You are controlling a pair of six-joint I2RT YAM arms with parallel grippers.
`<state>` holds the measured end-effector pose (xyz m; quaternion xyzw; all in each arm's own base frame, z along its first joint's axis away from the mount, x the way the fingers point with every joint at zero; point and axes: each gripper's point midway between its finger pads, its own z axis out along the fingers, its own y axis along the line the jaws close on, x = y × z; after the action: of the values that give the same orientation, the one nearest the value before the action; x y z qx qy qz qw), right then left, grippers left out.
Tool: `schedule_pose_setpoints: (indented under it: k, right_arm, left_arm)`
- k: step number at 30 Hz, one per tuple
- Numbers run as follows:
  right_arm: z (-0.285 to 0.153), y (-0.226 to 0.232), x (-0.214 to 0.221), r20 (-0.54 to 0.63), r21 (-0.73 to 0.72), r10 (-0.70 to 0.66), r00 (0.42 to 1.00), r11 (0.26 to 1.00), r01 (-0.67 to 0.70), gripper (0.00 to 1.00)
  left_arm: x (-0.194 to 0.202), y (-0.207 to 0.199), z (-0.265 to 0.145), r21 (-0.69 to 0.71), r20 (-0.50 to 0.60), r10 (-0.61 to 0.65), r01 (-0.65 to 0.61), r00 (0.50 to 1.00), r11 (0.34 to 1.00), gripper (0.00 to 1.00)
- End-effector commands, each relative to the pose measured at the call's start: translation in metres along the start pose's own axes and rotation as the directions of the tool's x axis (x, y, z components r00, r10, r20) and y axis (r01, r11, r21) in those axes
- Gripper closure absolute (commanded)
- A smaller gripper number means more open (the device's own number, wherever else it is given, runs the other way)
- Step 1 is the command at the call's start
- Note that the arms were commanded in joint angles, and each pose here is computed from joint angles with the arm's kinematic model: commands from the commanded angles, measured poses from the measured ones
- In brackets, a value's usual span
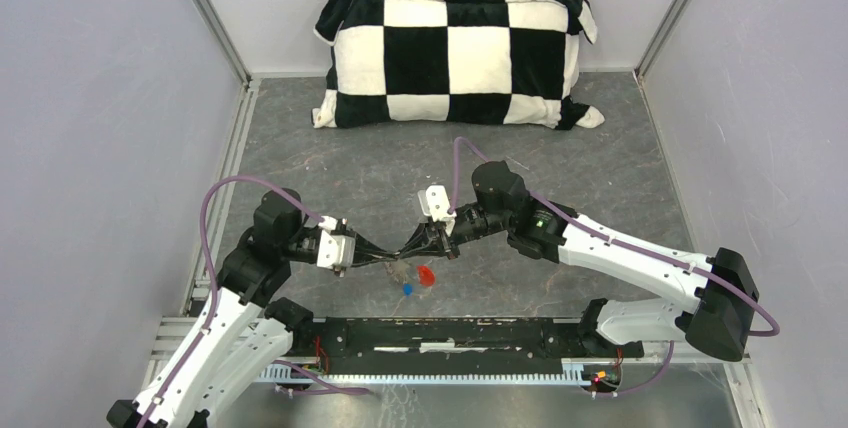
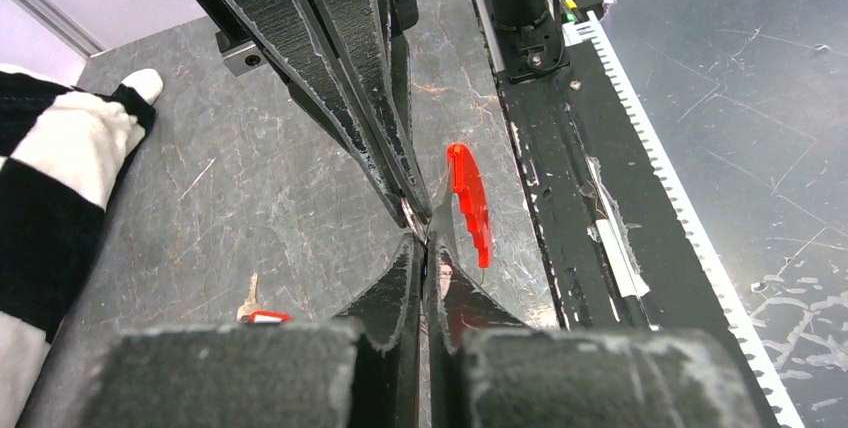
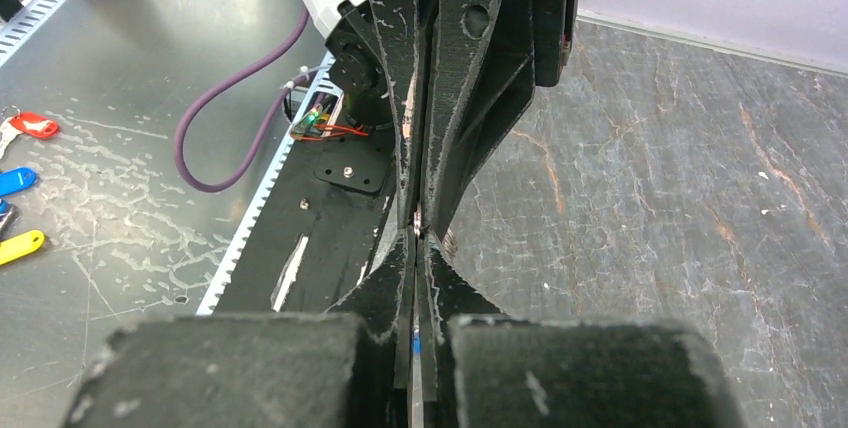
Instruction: Put the keys on the keyring
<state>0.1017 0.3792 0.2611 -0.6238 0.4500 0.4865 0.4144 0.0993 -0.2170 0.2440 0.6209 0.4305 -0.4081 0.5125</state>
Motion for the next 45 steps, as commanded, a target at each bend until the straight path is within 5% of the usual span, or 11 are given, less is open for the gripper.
schedule_pose_setpoints:
  k: [1, 4, 9, 16, 21, 24, 26, 33, 38, 41, 45]
  right_arm:
    - [0.001, -0.001, -0.027, 0.051, -0.005, -0.073, 0.996, 0.997, 0.073, 0.98]
    - [-0.002, -0.003, -0.025, 0.045, 0.02, -0.082, 0.996, 0.996, 0.081, 0.81]
    - [-0.007, -0.006, -0.024, 0.055, 0.067, -0.108, 0.993, 0.992, 0.104, 0.73]
    - [-0.01, -0.011, -0.02, 0.03, 0.104, -0.117, 0.993, 0.988, 0.114, 0.63]
    - [-0.027, -0.032, -0.02, 0.005, 0.272, -0.141, 0.99, 0.953, 0.134, 0.49]
    - [-0.043, -0.051, -0.018, 0.006, 0.412, -0.117, 0.993, 0.905, 0.104, 0.34]
    - [-0.057, -0.067, -0.012, 0.022, 0.522, -0.056, 0.998, 0.852, 0.036, 0.03]
    - [-0.113, -0.118, 0.048, 0.043, 0.803, 0.167, 0.985, 0.58, -0.133, 0.02]
    - [-0.137, -0.131, 0.102, 0.114, 0.872, 0.256, 0.96, 0.438, -0.22, 0.02]
    - [-0.145, -0.139, 0.131, 0.118, 0.894, 0.297, 0.947, 0.384, -0.232, 0.13]
    - [-0.124, -0.152, 0.169, 0.01, 0.87, 0.383, 0.924, 0.452, -0.197, 0.2]
  left_arm:
    - [-0.016, 0.006, -0.001, -0.002, 0.02, 0.084, -0.084, 0.996, 0.997, 0.98]
    - [-0.014, 0.009, -0.003, -0.018, 0.007, 0.146, -0.146, 0.989, 0.989, 0.98]
    - [-0.007, 0.011, -0.007, -0.011, -0.04, 0.386, -0.387, 0.922, 0.922, 0.98]
    - [0.001, 0.01, -0.011, 0.032, -0.078, 0.516, -0.516, 0.853, 0.856, 0.98]
    - [0.006, 0.006, -0.014, 0.046, -0.092, 0.608, -0.607, 0.788, 0.793, 0.98]
    - [0.005, 0.004, -0.015, 0.044, -0.092, 0.645, -0.644, 0.759, 0.764, 0.98]
    - [0.004, 0.004, -0.015, 0.041, -0.091, 0.641, -0.64, 0.762, 0.767, 0.98]
    - [0.013, 0.001, -0.014, 0.031, -0.107, 0.478, -0.477, 0.872, 0.878, 0.98]
    - [0.023, 0.002, -0.012, 0.003, -0.127, 0.329, -0.332, 0.936, 0.943, 0.98]
    - [0.028, 0.003, -0.012, -0.013, -0.14, 0.26, -0.264, 0.956, 0.964, 0.98]
    - [0.034, 0.002, -0.011, -0.019, -0.154, 0.203, -0.208, 0.967, 0.978, 0.98]
